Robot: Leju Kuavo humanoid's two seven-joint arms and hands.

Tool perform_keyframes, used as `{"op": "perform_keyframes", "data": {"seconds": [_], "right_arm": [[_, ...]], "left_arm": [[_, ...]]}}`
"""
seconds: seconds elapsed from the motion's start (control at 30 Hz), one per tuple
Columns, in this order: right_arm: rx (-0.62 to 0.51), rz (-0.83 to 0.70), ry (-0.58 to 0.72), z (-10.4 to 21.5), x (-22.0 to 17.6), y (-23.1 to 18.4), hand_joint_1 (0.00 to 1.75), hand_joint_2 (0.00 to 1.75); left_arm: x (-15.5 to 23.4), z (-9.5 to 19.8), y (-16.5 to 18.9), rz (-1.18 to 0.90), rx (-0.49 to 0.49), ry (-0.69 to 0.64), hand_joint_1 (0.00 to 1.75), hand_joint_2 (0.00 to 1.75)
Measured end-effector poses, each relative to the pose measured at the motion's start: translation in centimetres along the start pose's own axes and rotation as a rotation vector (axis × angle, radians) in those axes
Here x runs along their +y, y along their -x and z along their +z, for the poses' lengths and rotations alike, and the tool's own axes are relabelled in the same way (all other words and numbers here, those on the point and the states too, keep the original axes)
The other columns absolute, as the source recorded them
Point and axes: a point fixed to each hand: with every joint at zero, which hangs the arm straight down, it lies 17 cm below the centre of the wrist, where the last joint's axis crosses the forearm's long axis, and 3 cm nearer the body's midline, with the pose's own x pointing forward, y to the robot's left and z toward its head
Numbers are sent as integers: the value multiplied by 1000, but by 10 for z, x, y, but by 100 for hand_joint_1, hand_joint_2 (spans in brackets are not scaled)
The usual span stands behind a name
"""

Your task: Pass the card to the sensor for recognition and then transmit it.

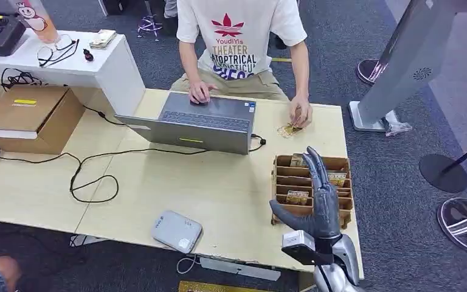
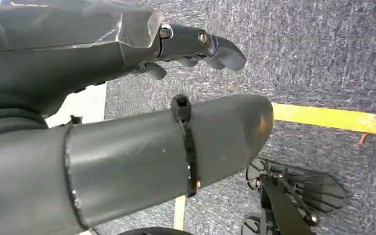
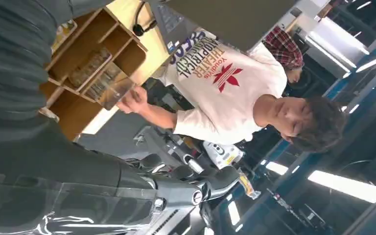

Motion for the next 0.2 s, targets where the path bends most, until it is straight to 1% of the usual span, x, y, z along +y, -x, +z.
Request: {"op": "perform_keyframes", "data": {"seconds": [0.07,0.2], "right_arm": [[15,-19,7,5,-1,-1,0,175],[75,-103,31,18,-6,5,0,175]], "left_arm": [[0,0,0,3,-1,-1,0,0],[1,0,2,10,-1,0,0,0]]}}
